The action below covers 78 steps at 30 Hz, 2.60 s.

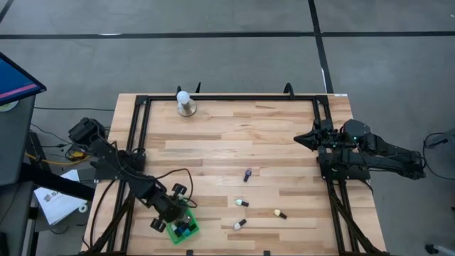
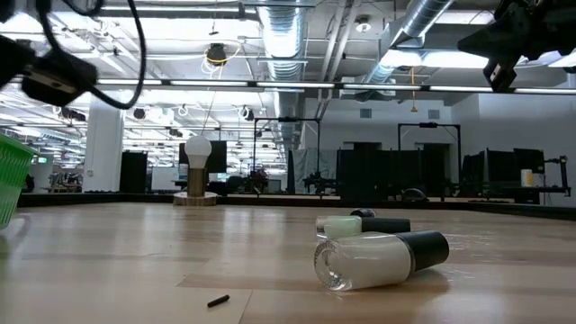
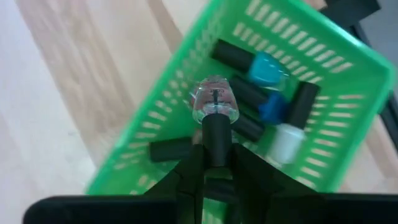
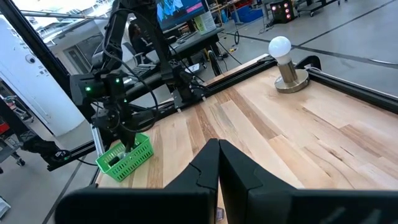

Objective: Pick & Place Nail Polish
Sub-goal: Put the black and transparent nail polish into the green basket, then put the top black white nail polish into the green basket

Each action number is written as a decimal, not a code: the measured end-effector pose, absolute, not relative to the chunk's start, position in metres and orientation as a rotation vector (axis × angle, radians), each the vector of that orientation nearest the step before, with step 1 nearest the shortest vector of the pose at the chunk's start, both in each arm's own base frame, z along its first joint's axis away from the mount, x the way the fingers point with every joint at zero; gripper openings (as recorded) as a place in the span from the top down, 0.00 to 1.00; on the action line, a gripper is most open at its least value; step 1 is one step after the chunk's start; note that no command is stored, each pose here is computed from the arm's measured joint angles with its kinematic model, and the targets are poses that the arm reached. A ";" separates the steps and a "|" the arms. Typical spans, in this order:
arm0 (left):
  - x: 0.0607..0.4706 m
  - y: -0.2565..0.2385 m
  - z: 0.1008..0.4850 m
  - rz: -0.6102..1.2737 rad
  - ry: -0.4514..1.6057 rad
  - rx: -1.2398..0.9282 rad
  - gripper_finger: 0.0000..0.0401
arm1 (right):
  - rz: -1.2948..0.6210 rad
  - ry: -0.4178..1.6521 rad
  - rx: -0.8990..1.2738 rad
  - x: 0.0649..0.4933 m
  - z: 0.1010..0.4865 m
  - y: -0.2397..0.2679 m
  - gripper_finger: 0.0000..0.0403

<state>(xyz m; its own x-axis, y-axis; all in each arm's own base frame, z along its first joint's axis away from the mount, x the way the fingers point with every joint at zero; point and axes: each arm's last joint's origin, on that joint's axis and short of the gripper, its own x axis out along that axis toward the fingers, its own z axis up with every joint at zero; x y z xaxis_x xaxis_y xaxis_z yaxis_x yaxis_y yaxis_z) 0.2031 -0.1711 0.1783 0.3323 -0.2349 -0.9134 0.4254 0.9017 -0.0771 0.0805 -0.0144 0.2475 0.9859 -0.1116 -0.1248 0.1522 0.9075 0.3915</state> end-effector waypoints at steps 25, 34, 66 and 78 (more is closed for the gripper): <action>0.220 -0.164 0.183 -0.570 1.065 0.176 0.86 | -0.143 0.133 0.416 0.080 0.244 -0.014 1.00; 0.224 -0.167 0.171 -0.563 1.100 0.184 0.86 | -0.143 0.135 0.416 0.080 0.244 -0.014 1.00; 0.230 -0.162 0.177 -0.471 1.089 0.028 0.59 | -0.143 0.137 0.417 0.080 0.244 -0.014 1.00; 0.210 -0.126 0.256 -0.209 0.710 -0.068 0.44 | -0.143 0.136 0.416 0.080 0.244 -0.014 1.00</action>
